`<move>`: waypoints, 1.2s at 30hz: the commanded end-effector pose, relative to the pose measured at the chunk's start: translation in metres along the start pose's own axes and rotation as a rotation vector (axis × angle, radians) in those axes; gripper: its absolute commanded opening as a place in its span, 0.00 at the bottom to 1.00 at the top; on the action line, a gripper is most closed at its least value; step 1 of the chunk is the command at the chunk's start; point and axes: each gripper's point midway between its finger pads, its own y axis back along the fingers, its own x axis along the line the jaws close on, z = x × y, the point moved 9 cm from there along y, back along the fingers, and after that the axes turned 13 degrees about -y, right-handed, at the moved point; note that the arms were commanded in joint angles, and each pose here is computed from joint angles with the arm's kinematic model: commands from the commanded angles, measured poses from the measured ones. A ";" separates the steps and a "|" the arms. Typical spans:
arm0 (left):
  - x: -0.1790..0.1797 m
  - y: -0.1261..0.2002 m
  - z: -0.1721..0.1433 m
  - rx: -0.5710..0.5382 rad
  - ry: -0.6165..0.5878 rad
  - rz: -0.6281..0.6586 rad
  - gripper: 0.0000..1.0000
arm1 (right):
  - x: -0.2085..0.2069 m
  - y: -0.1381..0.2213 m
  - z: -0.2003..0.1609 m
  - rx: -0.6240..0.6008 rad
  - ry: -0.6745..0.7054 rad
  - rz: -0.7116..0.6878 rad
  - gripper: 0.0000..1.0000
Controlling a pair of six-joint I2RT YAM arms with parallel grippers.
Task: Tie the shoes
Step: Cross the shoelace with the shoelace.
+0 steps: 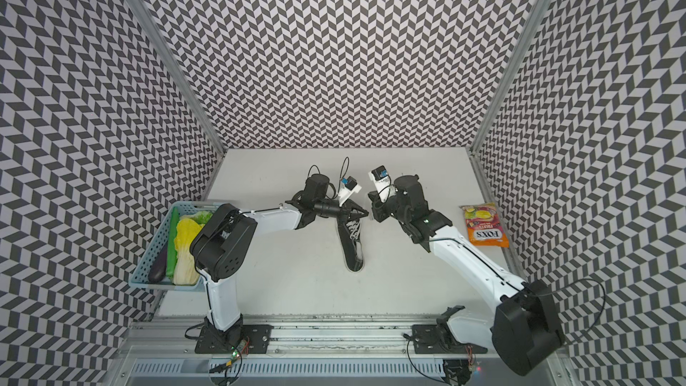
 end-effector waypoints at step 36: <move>-0.044 0.048 -0.017 -0.038 0.274 0.154 0.02 | -0.053 -0.048 -0.010 0.102 -0.125 0.151 0.84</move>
